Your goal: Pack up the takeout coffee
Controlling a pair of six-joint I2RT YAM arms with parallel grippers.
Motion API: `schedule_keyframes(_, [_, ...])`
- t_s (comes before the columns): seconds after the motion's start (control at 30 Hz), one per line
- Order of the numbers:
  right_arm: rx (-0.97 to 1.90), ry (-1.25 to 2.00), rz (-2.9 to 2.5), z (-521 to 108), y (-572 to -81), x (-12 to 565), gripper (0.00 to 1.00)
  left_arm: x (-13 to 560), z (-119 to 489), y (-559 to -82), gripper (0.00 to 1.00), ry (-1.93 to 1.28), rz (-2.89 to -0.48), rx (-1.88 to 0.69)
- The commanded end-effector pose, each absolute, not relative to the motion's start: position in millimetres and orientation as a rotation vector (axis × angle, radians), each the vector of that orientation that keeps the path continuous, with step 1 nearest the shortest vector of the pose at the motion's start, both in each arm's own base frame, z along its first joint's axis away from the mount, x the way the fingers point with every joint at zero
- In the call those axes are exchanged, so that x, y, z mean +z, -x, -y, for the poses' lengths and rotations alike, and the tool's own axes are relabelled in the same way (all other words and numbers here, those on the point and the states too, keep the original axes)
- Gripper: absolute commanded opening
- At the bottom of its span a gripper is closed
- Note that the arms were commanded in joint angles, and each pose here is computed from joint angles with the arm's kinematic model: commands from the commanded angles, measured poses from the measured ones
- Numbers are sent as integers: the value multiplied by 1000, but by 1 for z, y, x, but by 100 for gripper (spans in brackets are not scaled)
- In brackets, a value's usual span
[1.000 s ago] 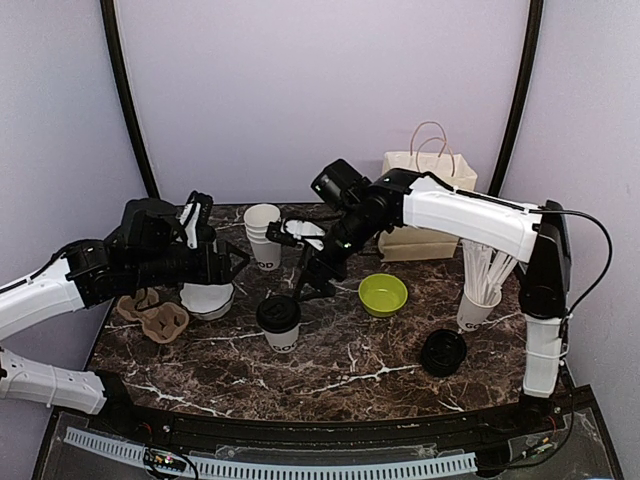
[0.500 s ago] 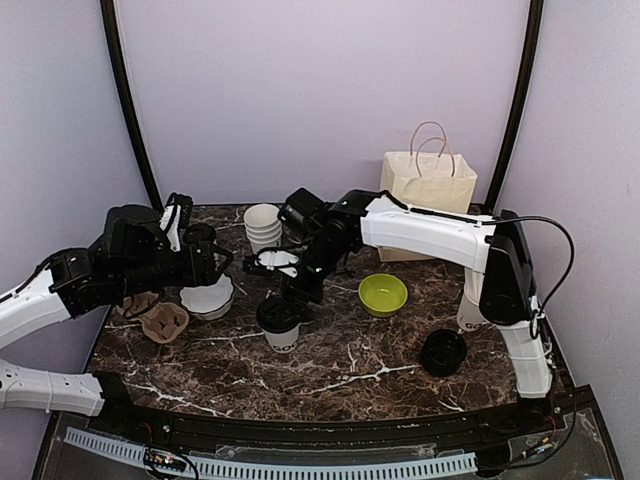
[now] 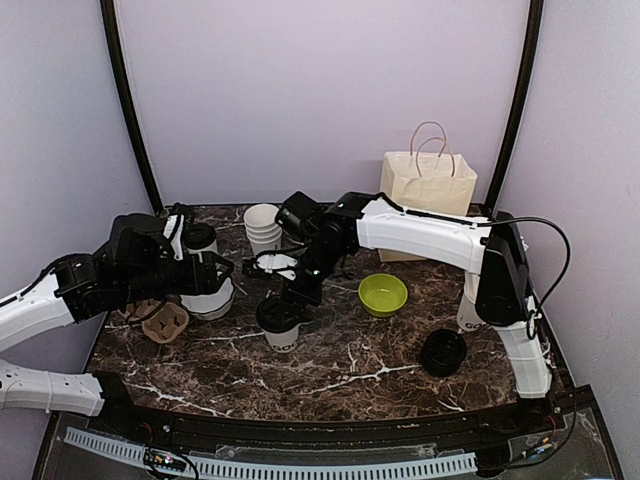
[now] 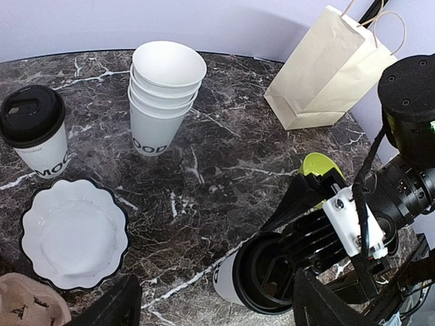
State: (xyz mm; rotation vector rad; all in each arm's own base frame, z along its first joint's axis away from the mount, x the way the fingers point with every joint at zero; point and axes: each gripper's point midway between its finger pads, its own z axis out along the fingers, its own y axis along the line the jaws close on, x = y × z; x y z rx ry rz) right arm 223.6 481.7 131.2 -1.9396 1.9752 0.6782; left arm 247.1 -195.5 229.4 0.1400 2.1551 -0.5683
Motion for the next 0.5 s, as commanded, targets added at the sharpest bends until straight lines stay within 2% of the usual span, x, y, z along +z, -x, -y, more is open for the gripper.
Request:
schedule_keyframes(0.0, [678,1921,-1954,-492,-223,137,91,227,195,-245,79,-131,-2149,-589])
schedule_keyframes(0.2, [668,1919,-1937,-496,-223,138,91,226,195,-245,79,-131,-2152,-587])
schedule_keyframes(0.47, [662,1908,-1960,-496,-224,138,76,223,196,-244,79,-133,-2160,-595])
